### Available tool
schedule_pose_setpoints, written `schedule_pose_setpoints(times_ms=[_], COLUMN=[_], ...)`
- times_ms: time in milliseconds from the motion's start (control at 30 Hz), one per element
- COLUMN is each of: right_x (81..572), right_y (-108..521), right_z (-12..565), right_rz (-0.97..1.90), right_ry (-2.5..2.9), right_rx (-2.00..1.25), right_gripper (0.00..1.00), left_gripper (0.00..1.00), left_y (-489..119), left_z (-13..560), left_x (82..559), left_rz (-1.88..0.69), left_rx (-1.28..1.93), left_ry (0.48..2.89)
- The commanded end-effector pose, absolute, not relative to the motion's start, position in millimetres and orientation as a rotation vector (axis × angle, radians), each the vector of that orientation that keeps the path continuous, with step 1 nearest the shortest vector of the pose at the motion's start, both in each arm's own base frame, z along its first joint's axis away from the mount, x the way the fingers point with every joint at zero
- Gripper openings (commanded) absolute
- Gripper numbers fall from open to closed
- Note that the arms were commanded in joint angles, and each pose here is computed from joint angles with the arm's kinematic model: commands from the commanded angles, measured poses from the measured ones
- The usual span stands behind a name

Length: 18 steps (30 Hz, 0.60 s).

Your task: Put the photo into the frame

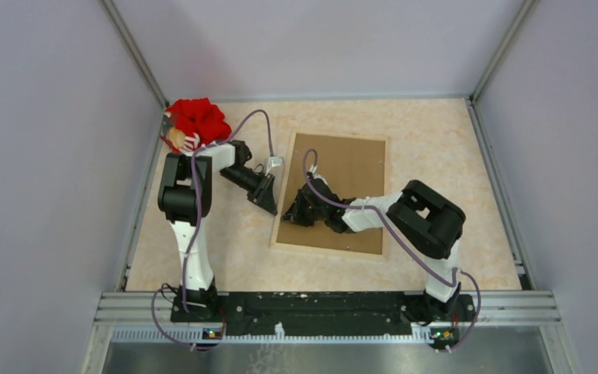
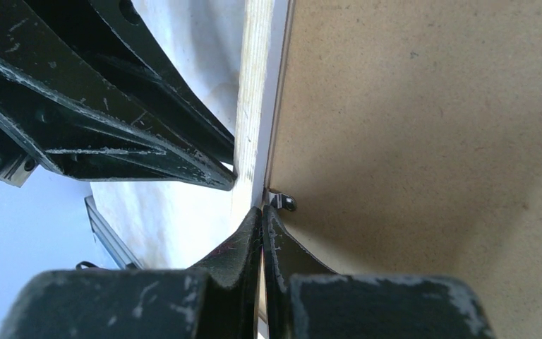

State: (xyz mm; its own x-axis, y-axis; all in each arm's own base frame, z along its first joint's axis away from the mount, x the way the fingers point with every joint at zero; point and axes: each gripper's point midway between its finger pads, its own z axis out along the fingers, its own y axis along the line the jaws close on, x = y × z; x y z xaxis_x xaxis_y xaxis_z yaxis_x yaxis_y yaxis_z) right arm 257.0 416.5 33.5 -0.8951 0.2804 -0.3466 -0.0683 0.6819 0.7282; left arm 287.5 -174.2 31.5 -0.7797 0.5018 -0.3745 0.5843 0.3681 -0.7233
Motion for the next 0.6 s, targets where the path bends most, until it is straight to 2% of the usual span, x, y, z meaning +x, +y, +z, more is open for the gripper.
schedule_pose_setpoints(times_ms=[0, 367, 500, 567], right_x=[266, 267, 268, 272], right_y=[424, 429, 435, 431], right_z=[32, 45, 90, 123], right_rz=[1.063, 1.112, 1.295, 1.371], right_ry=[2.429, 2.403, 2.328, 2.265], right_rx=[0.141, 0.119, 0.109, 0.095], right_gripper=[0.0, 0.0, 0.0, 0.06], left_gripper=[0.22, 0.22, 0.22, 0.23], left_y=[-173, -173, -172, -171], left_z=[36, 37, 43, 48], left_x=[289, 289, 291, 294], left_rz=[-1.341, -1.338, -1.325, -1.319], left_rx=[1.076, 1.082, 1.086, 1.082], left_ry=[2.471, 2.467, 2.463, 2.459])
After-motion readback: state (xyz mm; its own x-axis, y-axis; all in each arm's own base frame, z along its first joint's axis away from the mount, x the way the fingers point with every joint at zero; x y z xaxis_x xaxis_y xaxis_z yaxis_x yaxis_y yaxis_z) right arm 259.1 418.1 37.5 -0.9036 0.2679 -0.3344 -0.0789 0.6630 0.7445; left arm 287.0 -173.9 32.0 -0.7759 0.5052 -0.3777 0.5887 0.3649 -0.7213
